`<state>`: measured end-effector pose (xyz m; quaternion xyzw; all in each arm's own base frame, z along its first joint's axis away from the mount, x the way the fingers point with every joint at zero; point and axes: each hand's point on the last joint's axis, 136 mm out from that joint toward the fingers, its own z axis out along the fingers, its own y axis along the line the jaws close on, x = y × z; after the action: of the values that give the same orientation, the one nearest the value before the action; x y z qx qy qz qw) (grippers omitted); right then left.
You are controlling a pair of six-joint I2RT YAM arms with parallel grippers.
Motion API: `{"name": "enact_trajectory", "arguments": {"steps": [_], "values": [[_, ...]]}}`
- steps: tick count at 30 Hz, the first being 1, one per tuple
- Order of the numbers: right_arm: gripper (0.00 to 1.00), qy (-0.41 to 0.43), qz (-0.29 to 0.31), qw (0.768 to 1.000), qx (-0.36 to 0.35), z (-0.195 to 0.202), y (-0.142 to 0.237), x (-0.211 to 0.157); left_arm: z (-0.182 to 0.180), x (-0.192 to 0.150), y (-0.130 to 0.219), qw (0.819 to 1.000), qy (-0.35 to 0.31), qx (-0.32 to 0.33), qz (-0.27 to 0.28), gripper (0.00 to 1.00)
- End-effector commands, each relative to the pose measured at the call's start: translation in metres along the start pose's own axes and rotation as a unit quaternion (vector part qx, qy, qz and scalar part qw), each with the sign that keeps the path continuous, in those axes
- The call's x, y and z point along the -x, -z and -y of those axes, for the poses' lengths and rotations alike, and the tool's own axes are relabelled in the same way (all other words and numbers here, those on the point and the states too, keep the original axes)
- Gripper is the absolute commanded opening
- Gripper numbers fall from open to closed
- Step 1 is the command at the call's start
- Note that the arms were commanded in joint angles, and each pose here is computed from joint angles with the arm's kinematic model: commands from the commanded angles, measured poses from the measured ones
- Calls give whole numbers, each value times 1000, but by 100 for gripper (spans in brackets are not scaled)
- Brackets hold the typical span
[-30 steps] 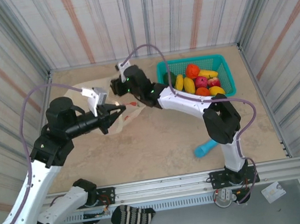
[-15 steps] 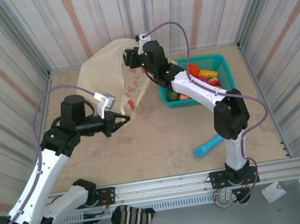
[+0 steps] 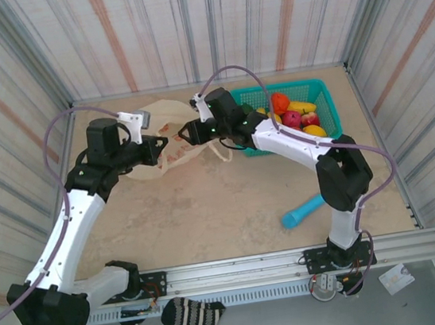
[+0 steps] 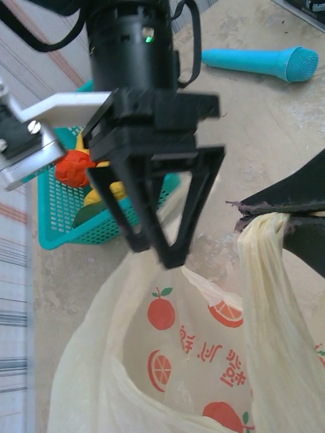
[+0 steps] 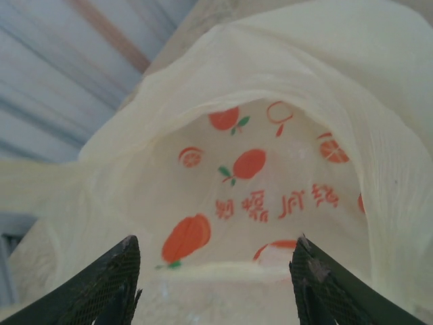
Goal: Place the fake fruits into the plastic bag and tie a complex knot
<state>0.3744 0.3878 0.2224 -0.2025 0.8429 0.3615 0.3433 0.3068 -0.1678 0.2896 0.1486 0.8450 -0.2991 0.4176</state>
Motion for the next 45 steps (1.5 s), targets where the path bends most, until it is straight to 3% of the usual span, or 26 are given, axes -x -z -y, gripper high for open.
{"name": "enact_trajectory", "arguments": {"steps": [1,5,7,9,13,17,21,30,41,45], "values": [[60,15,12,997,79,-46,46,18,3,12,9,999,-21,3,31,0],[59,-25,17,997,78,-37,80,35,9,10,9,999,-23,-18,36,0],[60,-35,50,998,2,-5,97,46,14,11,13,998,-30,-27,46,0],[67,-55,65,993,-81,34,112,52,18,11,19,997,-41,-31,57,0],[67,-111,32,971,-211,127,132,41,25,-1,22,995,-77,-11,58,0],[66,-153,-48,948,-274,197,119,18,33,-25,22,994,-98,-24,35,0],[67,-136,-93,937,-307,242,88,6,37,-41,19,992,-109,-49,31,0],[68,-148,-143,932,-299,288,20,-5,30,-48,12,994,-108,-32,17,0],[71,-176,-193,915,-306,318,-5,-47,28,-48,6,994,-105,-32,12,0],[65,-178,-188,920,-296,315,-7,-44,26,-47,3,994,-100,-33,12,0]]}}
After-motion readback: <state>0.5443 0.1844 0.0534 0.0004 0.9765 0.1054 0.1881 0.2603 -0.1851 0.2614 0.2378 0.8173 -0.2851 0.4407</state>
